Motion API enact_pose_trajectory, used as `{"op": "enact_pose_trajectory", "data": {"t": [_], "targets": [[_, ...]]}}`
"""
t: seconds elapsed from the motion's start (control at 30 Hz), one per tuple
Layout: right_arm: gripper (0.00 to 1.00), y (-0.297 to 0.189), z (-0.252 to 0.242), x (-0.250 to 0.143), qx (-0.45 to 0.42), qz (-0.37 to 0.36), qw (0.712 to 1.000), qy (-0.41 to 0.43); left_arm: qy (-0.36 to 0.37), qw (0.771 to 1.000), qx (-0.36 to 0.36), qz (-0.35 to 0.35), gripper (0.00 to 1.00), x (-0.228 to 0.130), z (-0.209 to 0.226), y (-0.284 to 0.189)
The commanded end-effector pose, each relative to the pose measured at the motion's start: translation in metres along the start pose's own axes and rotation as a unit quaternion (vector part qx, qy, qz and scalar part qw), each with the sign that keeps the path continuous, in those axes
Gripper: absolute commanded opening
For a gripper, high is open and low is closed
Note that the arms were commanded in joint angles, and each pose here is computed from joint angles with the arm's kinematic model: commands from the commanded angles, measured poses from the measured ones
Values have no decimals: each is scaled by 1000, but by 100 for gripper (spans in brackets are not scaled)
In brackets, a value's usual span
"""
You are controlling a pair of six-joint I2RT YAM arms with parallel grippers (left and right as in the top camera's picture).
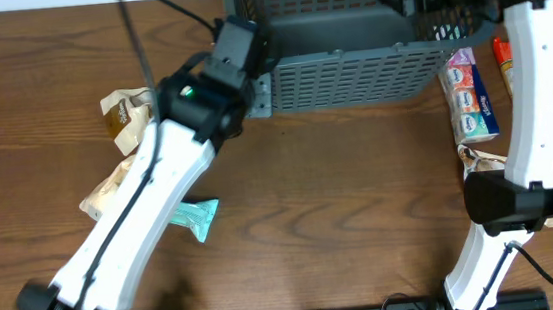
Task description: Pack container
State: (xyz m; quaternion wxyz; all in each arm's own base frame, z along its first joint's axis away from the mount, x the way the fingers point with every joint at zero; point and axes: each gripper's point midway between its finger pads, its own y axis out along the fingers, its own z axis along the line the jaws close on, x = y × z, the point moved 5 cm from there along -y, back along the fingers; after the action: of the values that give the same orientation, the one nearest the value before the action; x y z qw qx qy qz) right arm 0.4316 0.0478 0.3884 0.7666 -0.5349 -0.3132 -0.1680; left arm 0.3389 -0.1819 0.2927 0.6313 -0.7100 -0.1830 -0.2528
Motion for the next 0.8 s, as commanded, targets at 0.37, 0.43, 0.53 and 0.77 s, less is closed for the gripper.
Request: {"op": "enact_pose_trajectory", "data": {"t": [0.37, 0.43, 0.53, 0.77], "targets": [[99, -156, 5, -23, -56, -101, 993, 31, -10, 982, 105, -157, 99, -25, 86, -170], [99, -170, 8, -27, -65, -114, 991, 29, -20, 975, 134, -179, 99, -31, 100, -188], [99, -192, 8, -33, -103, -132, 986, 20, -37, 965, 168, -199, 99, -37, 118, -205], [99, -231, -49, -56, -341, -144, 914, 167, -63, 958, 195, -201, 99, -47, 139, -217]]}}
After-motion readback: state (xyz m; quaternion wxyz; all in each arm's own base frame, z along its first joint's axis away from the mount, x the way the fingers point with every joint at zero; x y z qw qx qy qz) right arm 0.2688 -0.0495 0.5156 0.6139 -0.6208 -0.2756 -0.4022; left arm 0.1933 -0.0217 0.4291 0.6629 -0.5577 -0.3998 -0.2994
